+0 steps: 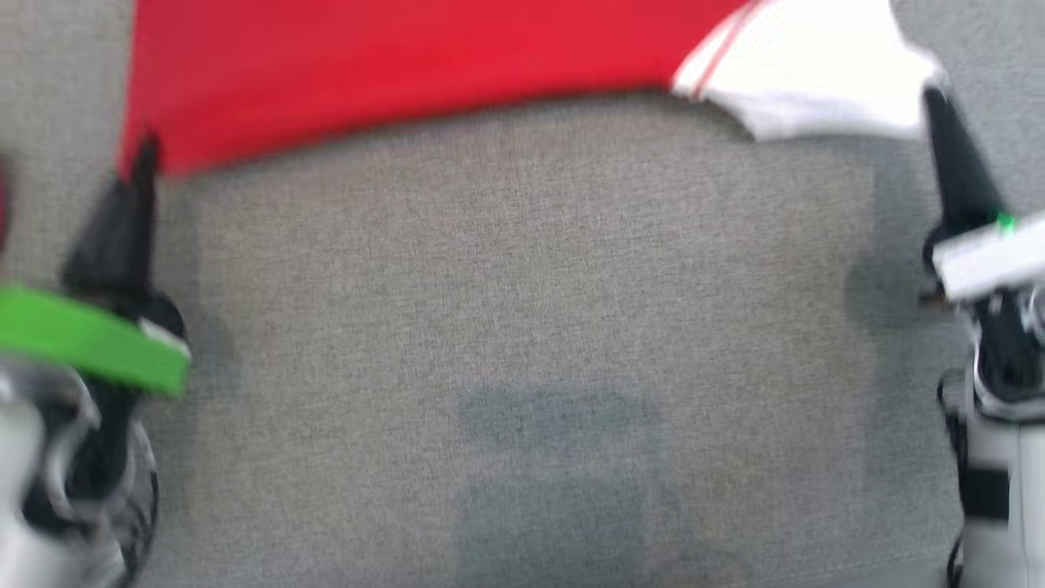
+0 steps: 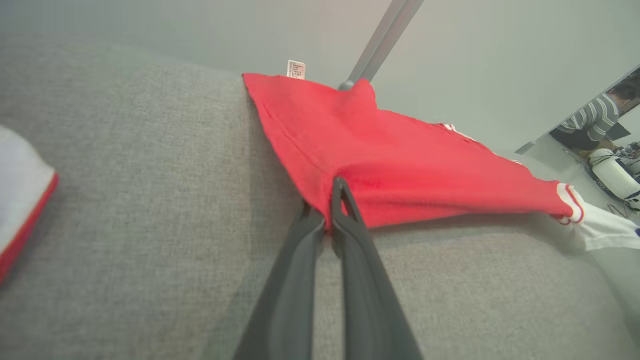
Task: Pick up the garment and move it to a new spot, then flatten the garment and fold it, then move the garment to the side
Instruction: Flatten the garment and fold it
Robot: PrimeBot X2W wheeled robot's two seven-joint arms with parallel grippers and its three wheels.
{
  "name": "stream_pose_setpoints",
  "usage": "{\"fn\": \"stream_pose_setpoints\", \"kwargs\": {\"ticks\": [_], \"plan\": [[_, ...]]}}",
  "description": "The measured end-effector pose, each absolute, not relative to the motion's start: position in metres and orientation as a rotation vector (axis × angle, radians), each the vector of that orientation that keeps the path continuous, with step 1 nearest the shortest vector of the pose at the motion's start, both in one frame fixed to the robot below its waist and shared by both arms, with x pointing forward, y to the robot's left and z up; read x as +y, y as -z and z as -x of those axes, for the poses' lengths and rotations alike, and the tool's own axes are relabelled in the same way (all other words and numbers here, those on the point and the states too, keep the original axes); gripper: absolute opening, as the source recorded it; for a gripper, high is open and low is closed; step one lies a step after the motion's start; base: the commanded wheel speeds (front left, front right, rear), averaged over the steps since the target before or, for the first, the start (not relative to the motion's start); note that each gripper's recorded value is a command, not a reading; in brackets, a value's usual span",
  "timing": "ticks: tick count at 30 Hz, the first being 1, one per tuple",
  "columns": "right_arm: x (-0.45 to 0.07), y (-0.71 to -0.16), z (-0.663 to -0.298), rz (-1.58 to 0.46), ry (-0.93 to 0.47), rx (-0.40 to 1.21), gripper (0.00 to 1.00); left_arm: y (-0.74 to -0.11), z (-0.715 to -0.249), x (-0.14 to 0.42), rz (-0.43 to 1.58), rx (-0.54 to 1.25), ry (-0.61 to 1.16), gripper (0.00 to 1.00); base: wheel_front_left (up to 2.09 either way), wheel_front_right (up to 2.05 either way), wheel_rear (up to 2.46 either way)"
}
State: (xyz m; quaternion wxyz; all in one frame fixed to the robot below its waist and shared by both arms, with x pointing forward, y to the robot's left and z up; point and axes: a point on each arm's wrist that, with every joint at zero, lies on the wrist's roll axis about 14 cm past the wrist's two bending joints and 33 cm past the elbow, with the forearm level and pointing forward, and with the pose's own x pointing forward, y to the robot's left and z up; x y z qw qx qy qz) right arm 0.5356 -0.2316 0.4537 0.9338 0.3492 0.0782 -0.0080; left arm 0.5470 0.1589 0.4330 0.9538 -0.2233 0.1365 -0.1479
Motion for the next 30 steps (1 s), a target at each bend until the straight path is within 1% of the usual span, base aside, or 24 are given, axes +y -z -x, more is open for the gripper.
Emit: {"fn": "stream_pose_setpoints", "kwargs": {"ticks": [2,3,9,12,15,17,21,24,27,30], "plan": [[-0.233,-0.444,-0.502,-0.732,0.046,0.209,0.00,-0.424,-0.510,0.156,0.478,0.324,0.277,0.00,0.00,0.00,0.00],[-0.234,-0.438,-0.470,-0.761,0.075,0.239,0.00,-0.421,-0.477,0.159,0.498,0.352,0.238,0.00,0.00,0.00,0.00],[-0.230,-0.415,-0.378,-0.802,0.150,0.365,0.00,-0.401,-0.386,0.173,0.537,0.449,0.078,0.00,0.00,0.00,0.00],[-0.233,-0.411,-0.339,-0.846,0.202,0.387,0.00,-0.402,-0.348,0.166,0.595,0.479,0.038,0.00,0.00,0.00,0.00],[-0.232,-0.412,-0.313,-0.887,0.228,0.392,0.00,-0.405,-0.323,0.160,0.635,0.499,0.018,0.00,0.00,0.00,0.00],[-0.227,-0.418,-0.311,-0.900,0.210,0.378,0.00,-0.412,-0.320,0.159,0.643,0.482,0.020,0.00,0.00,0.00,0.00],[-0.219,-0.433,-0.326,-0.927,0.158,0.334,0.00,-0.424,-0.330,0.153,0.613,0.491,0.094,0.00,0.00,0.00,0.00],[-0.216,-0.452,-0.347,-0.913,0.096,0.285,0.00,-0.436,-0.345,0.148,0.552,0.519,0.181,0.00,0.00,0.00,0.00],[-0.218,-0.474,-0.376,-0.861,0.041,0.230,0.00,-0.453,-0.369,0.148,0.527,0.511,0.223,0.00,0.00,0.00,0.00],[-0.218,-0.487,-0.404,-0.823,-0.008,0.214,0.00,-0.468,-0.397,0.148,0.512,0.497,0.246,0.00,0.00,0.00,0.00]]}}
